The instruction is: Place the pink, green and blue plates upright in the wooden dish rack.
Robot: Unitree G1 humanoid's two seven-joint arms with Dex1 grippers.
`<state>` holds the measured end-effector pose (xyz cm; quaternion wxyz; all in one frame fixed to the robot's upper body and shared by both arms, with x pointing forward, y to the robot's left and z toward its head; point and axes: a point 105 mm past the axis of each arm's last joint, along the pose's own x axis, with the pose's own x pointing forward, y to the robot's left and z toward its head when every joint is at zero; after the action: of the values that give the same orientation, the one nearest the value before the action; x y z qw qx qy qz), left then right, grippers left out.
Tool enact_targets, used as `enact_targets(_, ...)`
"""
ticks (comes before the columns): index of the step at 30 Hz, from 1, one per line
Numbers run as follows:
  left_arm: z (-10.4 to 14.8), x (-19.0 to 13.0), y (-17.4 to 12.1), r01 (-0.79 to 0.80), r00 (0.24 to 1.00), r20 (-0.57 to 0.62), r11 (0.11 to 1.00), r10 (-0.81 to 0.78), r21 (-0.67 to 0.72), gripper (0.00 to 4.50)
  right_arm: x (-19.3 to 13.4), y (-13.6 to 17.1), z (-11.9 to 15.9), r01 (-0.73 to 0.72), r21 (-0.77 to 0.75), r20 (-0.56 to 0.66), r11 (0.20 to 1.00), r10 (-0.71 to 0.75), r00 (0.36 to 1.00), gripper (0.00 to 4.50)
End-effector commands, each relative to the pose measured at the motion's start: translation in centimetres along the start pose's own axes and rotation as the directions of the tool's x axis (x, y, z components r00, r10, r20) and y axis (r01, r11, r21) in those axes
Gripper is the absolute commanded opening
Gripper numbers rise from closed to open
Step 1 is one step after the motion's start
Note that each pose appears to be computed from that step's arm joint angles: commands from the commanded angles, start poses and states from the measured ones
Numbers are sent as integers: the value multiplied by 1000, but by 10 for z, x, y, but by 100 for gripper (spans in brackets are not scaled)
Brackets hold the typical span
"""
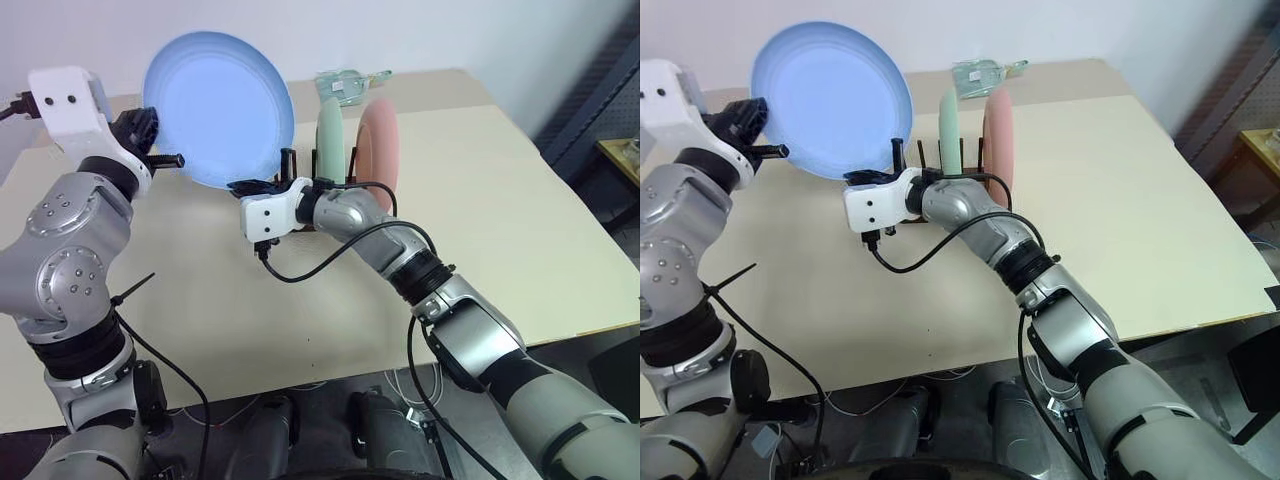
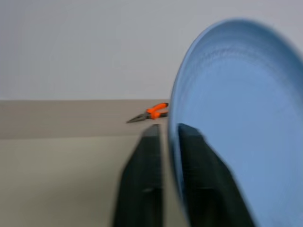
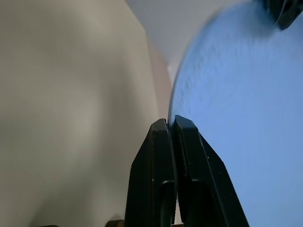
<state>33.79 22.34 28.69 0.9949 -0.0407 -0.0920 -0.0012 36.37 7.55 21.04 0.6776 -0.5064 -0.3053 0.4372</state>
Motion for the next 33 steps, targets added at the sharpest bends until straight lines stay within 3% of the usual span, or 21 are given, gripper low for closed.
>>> enact_targets(1, 44, -7, 19, -76, 972, 214, 994, 92, -84, 238, -2, -14, 20, 61, -28, 81, 998, -58, 995, 0)
enact_targets(3, 69, -15, 46, -165, 918, 334, 972, 214, -169, 238, -4, -11, 25, 62, -23, 112, 998, -59, 992, 0)
enact_targets(7, 86, -35, 98, -341, 816, 423, 919, 393, -196, 238, -9, -11, 34, 83, 12, 164, 996, -84, 983, 0)
enact_targets(8, 80, -38, 110, -381, 810, 411, 908, 418, -172, 238, -11, -12, 37, 96, 32, 179, 995, -100, 979, 0)
enact_targets(12, 19, -43, 125, -421, 889, 272, 891, 368, 170, 238, -23, -30, 52, 149, 269, 269, 951, -223, 937, 0)
enact_targets(15, -42, -48, 110, -260, 965, 97, 921, 242, 291, 238, -36, -44, 69, 101, 506, 354, 857, -313, 881, 0)
enact_targets(17, -77, -55, 89, -139, 989, 2, 944, 146, 300, 238, -44, -51, 77, 36, 645, 386, 763, -366, 847, 0)
enact_targets(21, -118, -66, 50, 27, 996, -85, 958, -3, 286, 238, -54, -59, 83, -68, 828, 373, 556, -457, 807, 0)
enact_targets(27, -141, -75, 9, 188, 979, -119, 965, -168, 184, 238, -52, -64, 70, -141, 960, 253, 242, -536, 806, 0)
enact_targets(33, -150, -77, -2, 232, 968, -141, 956, -208, 178, 238, -48, -68, 47, -96, 993, 121, 74, -559, 820, 0)
